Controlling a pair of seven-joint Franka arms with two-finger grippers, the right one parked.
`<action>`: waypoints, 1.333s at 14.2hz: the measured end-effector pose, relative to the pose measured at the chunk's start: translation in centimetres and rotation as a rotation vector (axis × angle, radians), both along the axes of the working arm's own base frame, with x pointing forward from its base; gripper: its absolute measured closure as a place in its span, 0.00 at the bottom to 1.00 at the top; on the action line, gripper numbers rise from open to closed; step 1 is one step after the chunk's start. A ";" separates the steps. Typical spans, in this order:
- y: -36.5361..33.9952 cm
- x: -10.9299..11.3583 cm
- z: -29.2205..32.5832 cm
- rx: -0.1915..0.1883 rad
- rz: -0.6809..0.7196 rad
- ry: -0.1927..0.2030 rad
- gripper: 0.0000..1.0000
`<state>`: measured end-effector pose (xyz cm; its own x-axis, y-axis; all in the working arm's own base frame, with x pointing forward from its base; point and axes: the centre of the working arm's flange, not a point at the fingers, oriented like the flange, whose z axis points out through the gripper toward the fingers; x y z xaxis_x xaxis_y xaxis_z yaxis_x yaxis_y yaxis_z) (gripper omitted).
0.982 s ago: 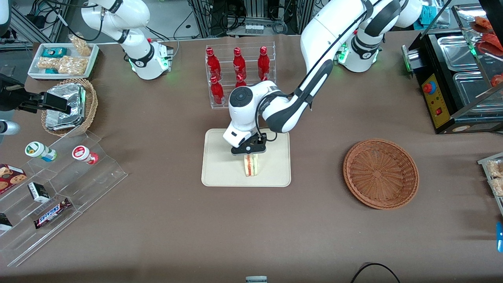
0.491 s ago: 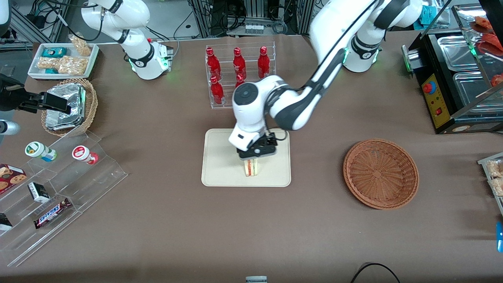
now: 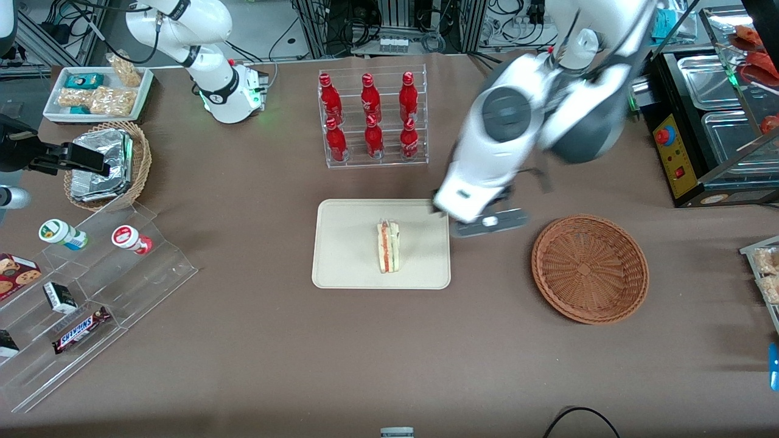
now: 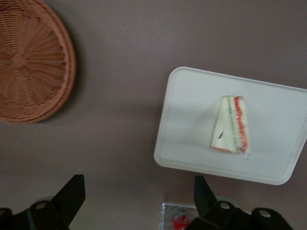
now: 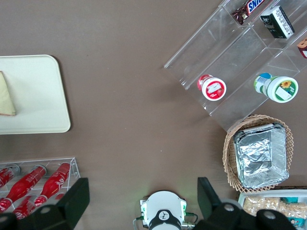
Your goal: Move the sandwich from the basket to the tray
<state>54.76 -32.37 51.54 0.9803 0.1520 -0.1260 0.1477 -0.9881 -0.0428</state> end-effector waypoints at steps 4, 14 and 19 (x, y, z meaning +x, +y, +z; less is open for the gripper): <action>14.2 0.9 4.8 0.028 -0.010 0.114 0.00; 25.2 -4.3 13.7 0.015 -0.029 0.148 0.00; 25.0 -4.3 14.5 0.012 -0.033 0.130 0.00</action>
<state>50.42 -7.32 66.05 0.9602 0.1226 -0.2511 0.1078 -0.9916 -0.0718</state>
